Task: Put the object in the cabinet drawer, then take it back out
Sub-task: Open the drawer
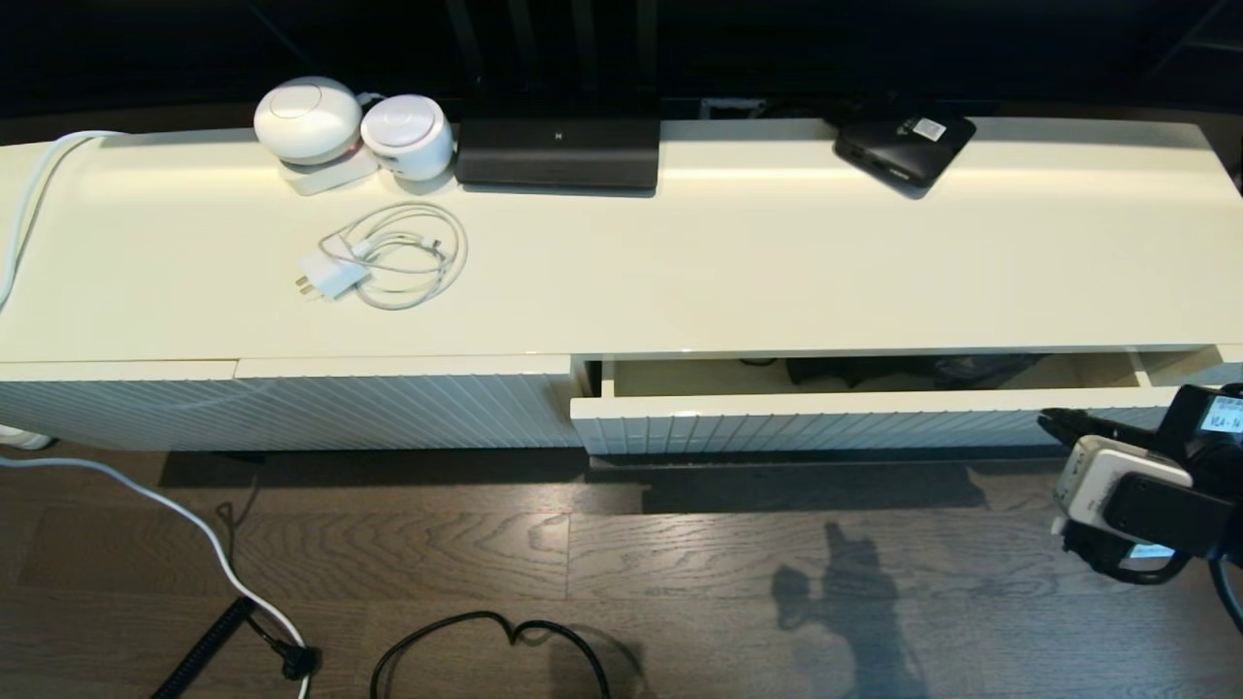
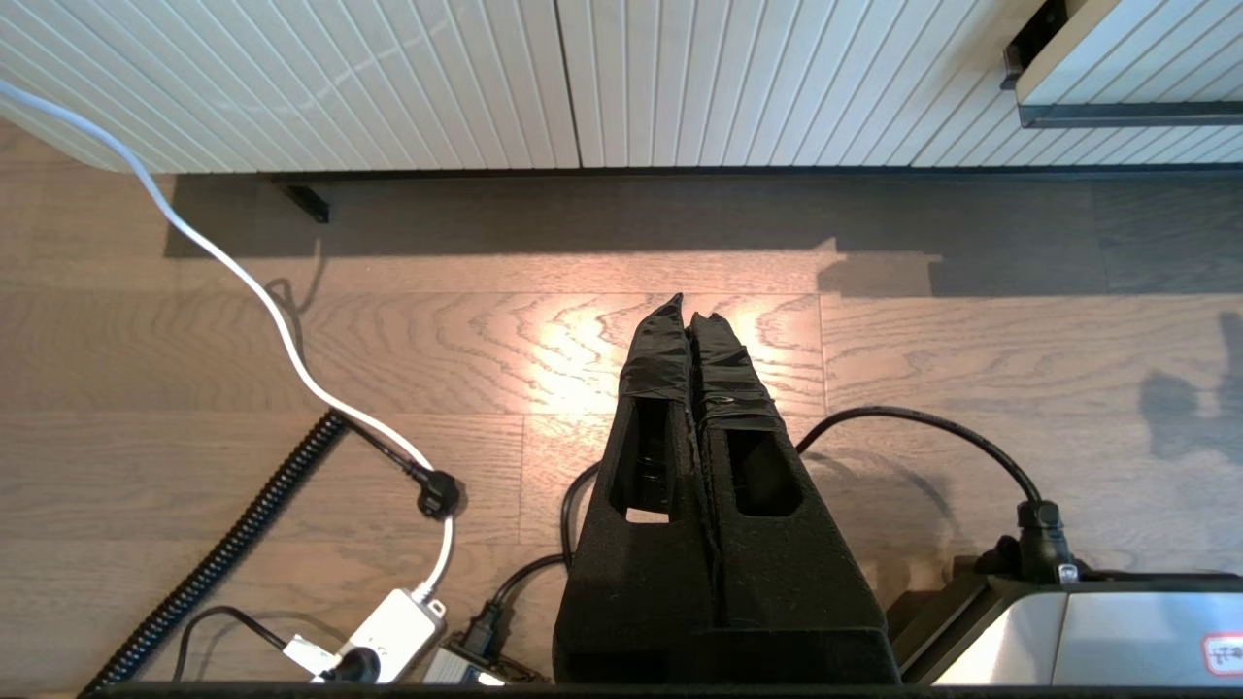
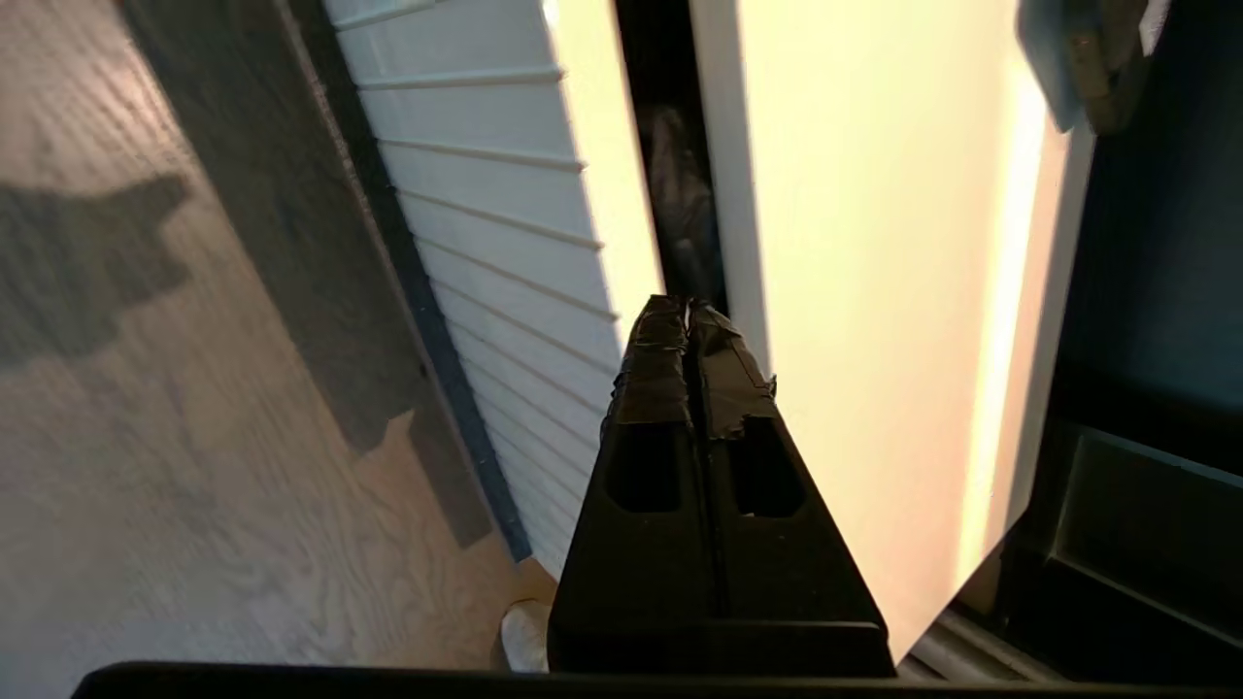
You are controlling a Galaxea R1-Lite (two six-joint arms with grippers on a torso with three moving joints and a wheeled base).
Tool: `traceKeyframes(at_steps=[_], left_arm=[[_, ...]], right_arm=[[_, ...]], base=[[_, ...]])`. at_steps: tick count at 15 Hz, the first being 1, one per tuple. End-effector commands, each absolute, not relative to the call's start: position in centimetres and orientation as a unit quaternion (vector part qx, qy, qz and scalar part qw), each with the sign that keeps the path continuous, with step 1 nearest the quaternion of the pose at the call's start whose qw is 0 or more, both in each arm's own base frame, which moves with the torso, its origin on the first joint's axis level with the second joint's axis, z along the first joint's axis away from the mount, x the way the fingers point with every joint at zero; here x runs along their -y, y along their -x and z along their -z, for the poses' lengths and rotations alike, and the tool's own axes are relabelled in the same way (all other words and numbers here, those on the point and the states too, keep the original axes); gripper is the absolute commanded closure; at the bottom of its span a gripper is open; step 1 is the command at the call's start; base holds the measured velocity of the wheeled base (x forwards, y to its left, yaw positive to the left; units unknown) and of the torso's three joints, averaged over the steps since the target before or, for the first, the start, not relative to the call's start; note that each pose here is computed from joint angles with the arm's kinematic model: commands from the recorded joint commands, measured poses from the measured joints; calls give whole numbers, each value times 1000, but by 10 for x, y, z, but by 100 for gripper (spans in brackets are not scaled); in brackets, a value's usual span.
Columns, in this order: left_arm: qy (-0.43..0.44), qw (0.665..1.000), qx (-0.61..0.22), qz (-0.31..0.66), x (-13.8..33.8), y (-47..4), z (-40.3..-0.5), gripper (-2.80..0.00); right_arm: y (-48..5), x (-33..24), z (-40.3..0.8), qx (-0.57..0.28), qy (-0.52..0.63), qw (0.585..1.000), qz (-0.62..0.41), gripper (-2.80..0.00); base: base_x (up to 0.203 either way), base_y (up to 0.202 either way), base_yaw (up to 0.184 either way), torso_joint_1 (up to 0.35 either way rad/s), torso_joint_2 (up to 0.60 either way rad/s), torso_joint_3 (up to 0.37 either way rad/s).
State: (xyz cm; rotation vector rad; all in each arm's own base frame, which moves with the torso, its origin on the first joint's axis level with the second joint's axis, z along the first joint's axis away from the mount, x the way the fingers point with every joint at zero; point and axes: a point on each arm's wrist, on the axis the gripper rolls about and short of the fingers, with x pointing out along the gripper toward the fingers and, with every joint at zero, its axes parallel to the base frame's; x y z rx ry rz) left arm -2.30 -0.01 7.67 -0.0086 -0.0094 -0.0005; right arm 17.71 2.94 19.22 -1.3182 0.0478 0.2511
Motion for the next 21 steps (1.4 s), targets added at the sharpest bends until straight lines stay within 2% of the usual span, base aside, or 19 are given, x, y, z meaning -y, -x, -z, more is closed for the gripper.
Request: traceKeyframes(at_steps=[1,9,21], left_arm=[[5,1000,6,0,0,23,-77,0],[5,1000,5,0,0,23,-77,0],[5,1000,5,0,0,23,-77,0]], right_arm=[[-187,-31,-198,-15,613,782,-113,0],[-240,-47,-201,-22,592,795,-128,0],[-259,-58,-217,-16,587,798,-133,0]], base=[[0,0,0,0,0,0],[0,0,0,0,0,0],[0,0,0,0,0,0]])
